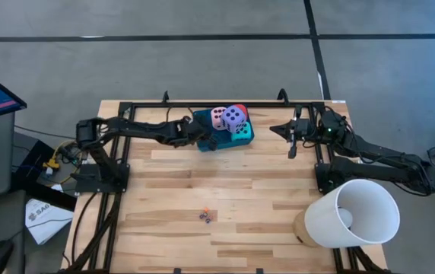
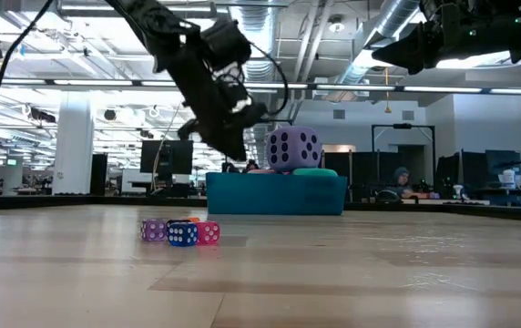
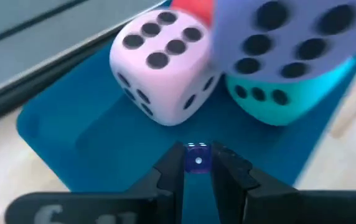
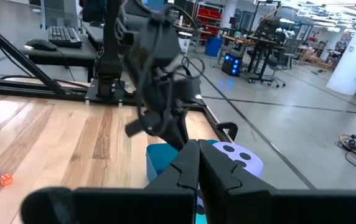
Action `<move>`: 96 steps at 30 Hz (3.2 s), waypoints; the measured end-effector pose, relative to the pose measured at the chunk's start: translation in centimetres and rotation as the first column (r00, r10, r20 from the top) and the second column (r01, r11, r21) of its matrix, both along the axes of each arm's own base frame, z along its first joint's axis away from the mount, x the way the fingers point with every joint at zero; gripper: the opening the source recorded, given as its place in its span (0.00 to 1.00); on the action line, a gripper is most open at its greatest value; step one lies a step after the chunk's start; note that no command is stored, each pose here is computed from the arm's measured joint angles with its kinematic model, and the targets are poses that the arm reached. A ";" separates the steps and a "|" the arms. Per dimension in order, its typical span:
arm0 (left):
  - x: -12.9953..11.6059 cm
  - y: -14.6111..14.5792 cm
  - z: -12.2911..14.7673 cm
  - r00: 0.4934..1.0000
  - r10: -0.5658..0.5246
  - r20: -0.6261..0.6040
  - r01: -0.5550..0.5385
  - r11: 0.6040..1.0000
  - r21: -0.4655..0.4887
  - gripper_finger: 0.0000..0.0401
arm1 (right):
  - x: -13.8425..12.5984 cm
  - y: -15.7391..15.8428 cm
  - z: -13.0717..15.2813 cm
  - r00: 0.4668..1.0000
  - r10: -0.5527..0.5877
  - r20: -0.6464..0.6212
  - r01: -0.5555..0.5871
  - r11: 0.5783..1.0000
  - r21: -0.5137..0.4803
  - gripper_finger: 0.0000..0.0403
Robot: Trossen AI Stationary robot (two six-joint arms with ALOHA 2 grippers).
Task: Pick & Place Dice
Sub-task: Put the left small purple dice into the blue bin, then put the small orange dice into the blue bin
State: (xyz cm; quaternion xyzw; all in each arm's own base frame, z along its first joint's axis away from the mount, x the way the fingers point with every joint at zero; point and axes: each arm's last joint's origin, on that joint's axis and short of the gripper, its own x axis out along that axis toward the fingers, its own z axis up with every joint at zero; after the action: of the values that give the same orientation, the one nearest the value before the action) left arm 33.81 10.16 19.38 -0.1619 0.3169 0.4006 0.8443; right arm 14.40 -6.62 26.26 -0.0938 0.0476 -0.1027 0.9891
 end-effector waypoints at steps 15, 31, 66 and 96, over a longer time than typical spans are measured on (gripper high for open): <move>-0.4 1.8 -1.2 0.995 0.100 -0.001 -0.100 0.994 -0.044 0.21 | 0.0 0.0 -0.1 1.000 0.000 -0.005 0.000 1.000 0.002 0.00; -0.4 1.8 -1.2 0.996 0.088 -0.009 -0.088 0.995 -0.036 0.25 | 0.0 0.0 -0.1 1.000 0.000 -0.005 0.000 1.000 0.001 0.00; -1.3 -8.8 5.5 0.938 -0.347 0.012 0.344 0.933 0.110 0.01 | 0.0 0.0 0.0 1.000 0.000 -0.005 0.000 1.000 0.001 0.00; -3.8 -22.3 5.2 0.817 -0.555 0.159 0.571 0.816 -0.086 0.01 | 0.0 0.0 0.0 1.000 -0.007 0.021 0.005 0.996 0.084 0.00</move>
State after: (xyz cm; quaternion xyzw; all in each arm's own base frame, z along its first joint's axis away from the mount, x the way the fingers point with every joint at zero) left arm 30.03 -12.09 24.58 -0.1403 0.3221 0.1001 0.9309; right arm 14.39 -6.61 26.30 -0.0511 0.0414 -0.1044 0.9924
